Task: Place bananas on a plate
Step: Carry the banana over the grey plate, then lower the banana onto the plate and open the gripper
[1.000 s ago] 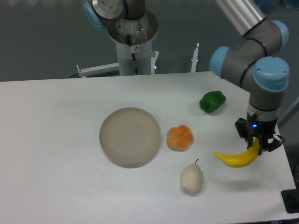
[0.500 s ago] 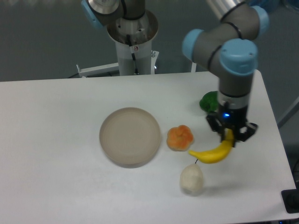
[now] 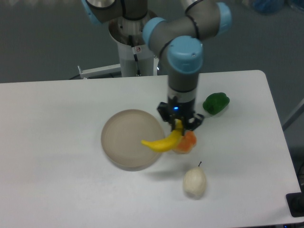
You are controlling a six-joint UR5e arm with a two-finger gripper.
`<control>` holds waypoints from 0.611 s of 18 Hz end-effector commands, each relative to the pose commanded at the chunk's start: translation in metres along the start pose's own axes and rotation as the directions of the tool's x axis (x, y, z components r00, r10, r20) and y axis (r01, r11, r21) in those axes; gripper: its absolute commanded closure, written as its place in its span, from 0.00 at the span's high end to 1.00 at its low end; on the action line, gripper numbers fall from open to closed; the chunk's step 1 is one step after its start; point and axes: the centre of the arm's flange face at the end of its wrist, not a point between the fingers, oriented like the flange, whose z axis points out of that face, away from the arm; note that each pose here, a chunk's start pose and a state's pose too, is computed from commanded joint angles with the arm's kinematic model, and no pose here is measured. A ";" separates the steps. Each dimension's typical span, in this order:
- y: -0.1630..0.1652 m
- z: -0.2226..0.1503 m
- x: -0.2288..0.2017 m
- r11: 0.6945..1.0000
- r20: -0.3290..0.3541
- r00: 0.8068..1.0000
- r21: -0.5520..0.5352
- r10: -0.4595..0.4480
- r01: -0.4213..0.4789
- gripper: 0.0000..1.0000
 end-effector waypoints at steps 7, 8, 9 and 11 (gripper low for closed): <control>-0.007 0.050 0.031 0.999 -0.015 0.999 -0.024 -0.031 0.031 0.34; -0.005 0.058 0.036 0.999 -0.019 0.999 -0.029 -0.025 0.025 0.34; -0.002 0.065 0.039 0.999 -0.022 0.999 -0.037 -0.024 0.023 0.34; 0.001 0.073 0.041 0.999 -0.031 0.999 -0.049 -0.023 0.022 0.34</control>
